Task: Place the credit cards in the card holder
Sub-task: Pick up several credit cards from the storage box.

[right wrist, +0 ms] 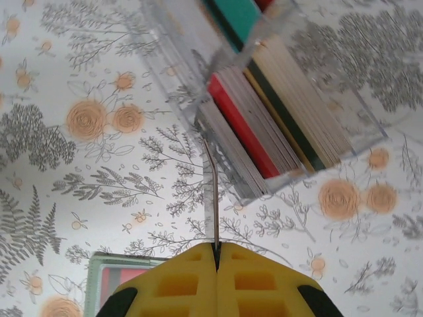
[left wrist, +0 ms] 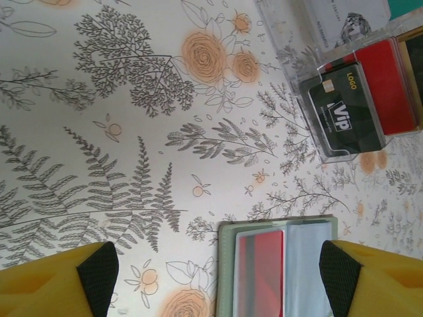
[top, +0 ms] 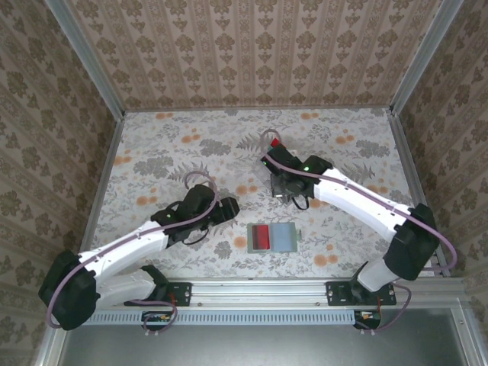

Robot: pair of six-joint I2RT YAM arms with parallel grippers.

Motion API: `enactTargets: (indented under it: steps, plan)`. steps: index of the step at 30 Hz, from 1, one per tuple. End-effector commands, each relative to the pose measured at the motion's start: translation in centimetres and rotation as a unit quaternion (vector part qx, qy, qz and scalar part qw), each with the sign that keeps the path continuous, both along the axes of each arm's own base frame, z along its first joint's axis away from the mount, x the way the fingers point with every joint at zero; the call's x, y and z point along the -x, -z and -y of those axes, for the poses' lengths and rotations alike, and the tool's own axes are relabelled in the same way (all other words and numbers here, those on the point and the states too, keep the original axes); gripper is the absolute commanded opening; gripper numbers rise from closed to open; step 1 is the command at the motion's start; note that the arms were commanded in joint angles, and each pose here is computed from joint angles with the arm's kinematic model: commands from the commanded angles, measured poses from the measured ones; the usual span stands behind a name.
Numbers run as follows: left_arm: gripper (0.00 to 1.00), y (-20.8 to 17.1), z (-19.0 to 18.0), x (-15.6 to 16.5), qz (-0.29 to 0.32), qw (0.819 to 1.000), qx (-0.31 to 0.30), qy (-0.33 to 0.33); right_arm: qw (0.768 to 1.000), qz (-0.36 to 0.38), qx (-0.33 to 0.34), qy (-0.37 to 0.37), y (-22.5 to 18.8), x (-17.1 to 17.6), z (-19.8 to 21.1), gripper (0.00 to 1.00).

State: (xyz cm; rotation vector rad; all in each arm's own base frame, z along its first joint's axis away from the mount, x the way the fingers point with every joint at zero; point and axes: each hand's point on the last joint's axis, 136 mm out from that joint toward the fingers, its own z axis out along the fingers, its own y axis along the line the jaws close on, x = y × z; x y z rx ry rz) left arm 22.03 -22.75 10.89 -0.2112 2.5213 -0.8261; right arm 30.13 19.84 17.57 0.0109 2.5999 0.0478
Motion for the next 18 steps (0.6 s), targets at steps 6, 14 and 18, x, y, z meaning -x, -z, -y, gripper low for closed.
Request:
enactTargets:
  steps: [6,14,18]
  plan:
    - [0.82,-1.0,2.4,-0.3,-0.021,0.999,0.020,0.038,0.972,-0.049,-0.076,0.216,1.8,2.8,2.1,0.00]
    - [0.82,-1.1,3.7,-0.3,-0.036,0.997,0.034,0.055,0.960,-0.050,-0.121,0.246,2.1,3.6,1.9,0.00]
    - [0.82,-1.2,4.5,-0.3,-0.040,0.996,0.053,0.062,0.970,-0.058,-0.157,0.175,1.8,3.5,-0.1,0.00]
